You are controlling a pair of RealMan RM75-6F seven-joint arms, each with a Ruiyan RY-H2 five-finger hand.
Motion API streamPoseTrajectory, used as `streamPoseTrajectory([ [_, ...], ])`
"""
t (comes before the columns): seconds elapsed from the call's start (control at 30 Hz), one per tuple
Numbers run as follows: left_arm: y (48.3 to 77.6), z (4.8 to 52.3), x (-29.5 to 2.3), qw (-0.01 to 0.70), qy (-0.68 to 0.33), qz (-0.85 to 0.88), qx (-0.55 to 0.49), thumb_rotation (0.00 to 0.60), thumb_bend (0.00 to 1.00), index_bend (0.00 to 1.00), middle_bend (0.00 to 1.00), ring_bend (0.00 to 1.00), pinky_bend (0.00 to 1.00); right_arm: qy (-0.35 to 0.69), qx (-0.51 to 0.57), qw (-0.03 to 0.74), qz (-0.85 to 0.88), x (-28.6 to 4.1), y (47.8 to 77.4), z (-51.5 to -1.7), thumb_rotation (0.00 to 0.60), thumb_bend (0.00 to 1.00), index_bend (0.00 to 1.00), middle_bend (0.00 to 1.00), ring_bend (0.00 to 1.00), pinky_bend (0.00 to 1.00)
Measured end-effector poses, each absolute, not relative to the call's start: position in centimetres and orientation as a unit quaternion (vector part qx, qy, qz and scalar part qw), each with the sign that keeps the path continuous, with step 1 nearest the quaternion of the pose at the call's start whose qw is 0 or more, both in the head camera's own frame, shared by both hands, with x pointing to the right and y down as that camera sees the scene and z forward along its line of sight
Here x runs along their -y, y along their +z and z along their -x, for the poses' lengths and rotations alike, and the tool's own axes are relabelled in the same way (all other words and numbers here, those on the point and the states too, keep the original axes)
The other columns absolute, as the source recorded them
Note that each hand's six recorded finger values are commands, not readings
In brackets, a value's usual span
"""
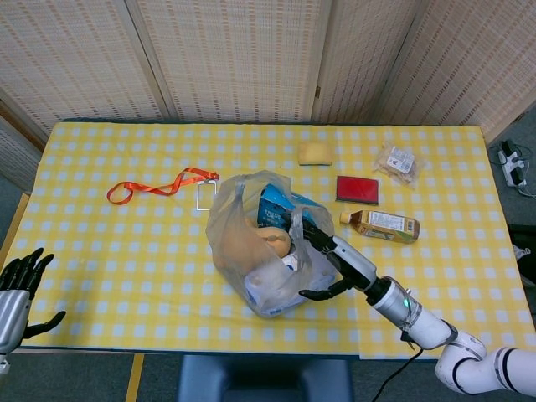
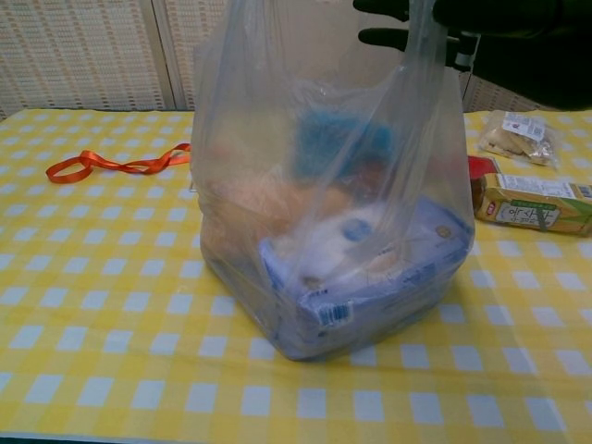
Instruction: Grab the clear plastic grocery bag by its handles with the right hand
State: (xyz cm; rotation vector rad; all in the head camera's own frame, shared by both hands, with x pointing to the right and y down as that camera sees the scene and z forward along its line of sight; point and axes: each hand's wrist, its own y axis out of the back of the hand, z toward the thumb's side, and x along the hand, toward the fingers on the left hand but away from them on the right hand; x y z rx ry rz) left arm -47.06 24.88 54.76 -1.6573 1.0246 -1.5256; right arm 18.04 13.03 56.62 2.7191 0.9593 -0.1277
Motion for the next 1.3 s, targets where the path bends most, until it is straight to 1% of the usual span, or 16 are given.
streamPoseTrajectory([
  [0.3, 54.6, 47.3, -24.8, 0.324, -0.581, 0.634, -0.395, 0.600, 0.22, 0.00, 0.00, 0.00, 0.00, -0.044, -0.332, 0.137, -0.932, -10.9, 57.2, -16.2, 0.600, 0.25, 0.00, 0.00, 0.00, 0.00],
  [0.47, 54.6, 47.4, -24.8, 0.322, -0.580, 0.635, -0.396, 0.600, 0.22, 0.00, 0.00, 0.00, 0.00, -0.054, -0.338, 0.146, -0.928, -9.8, 58.0, -15.7, 0.600, 0.25, 0.00, 0.00, 0.00, 0.00],
  [0.73, 54.4, 47.7, -24.7, 0.319, -0.578, 0.634, -0.402, 0.600, 0.21, 0.00, 0.00, 0.00, 0.00, -0.068, -0.338, 0.178, -0.922, -8.1, 59.2, -14.4, 0.600, 0.25, 0.00, 0.00, 0.00, 0.00],
  [0.93, 54.1, 47.9, -24.7, 0.319, -0.576, 0.634, -0.407, 0.600, 0.21, 0.00, 0.00, 0.00, 0.00, -0.070, -0.325, 0.203, -0.921, -7.1, 59.4, -12.4, 0.600, 0.25, 0.00, 0.00, 0.00, 0.00],
  [1.13, 53.8, 48.0, -24.7, 0.320, -0.572, 0.634, -0.411, 0.600, 0.21, 0.00, 0.00, 0.00, 0.00, -0.068, -0.319, 0.204, -0.923, -7.4, 59.2, -11.7, 0.600, 0.25, 0.00, 0.00, 0.00, 0.00],
  [1.3, 53.6, 48.1, -24.8, 0.321, -0.570, 0.634, -0.412, 0.600, 0.22, 0.00, 0.00, 0.00, 0.00, -0.068, -0.321, 0.203, -0.923, -8.0, 59.2, -12.3, 0.600, 0.25, 0.00, 0.00, 0.00, 0.00],
])
